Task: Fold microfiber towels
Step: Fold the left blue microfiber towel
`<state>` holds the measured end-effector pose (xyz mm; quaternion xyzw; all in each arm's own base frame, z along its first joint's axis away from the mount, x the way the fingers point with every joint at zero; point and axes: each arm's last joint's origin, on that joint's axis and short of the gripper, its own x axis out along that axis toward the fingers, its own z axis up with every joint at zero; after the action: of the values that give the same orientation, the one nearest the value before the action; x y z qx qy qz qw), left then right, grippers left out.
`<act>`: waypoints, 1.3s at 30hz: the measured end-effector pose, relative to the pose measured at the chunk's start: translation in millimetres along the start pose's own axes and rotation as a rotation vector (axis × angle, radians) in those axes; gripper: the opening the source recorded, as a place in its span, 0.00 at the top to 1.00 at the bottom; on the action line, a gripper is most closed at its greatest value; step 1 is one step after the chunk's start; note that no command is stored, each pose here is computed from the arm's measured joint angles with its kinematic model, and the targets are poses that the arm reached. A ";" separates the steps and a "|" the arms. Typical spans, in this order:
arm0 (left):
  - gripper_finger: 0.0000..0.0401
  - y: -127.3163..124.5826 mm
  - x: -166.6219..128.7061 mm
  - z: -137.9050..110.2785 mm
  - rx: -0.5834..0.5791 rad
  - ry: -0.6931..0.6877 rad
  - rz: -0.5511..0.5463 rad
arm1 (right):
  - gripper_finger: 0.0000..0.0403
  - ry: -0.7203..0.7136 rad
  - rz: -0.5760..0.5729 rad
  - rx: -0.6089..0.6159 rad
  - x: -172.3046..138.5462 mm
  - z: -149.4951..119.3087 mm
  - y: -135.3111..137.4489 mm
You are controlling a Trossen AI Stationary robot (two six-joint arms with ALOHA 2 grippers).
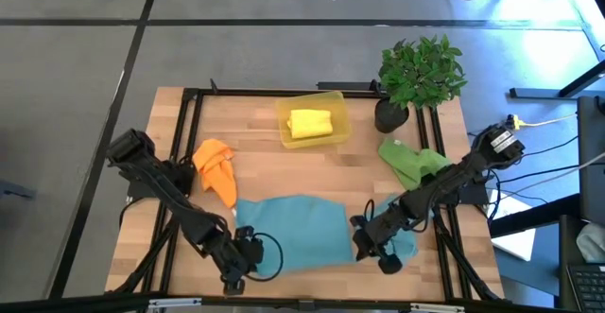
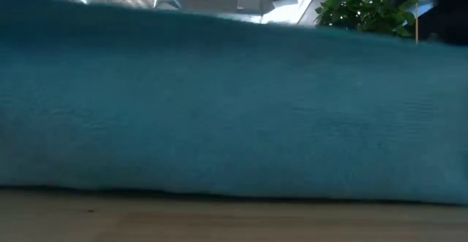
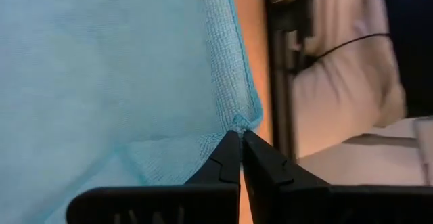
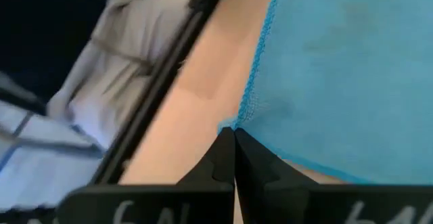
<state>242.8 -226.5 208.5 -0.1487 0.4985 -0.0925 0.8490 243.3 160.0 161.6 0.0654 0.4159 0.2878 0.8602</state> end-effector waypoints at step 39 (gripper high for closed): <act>1.00 97.6 -9.9 7.1 -0.089 0.135 0.621 | 1.00 0.096 -0.466 0.217 -9.8 -10.9 -109.3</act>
<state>245.1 -130.7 186.2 -0.0198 0.5787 0.1831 0.7945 278.5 63.0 122.7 0.0460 0.4884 0.0386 0.8706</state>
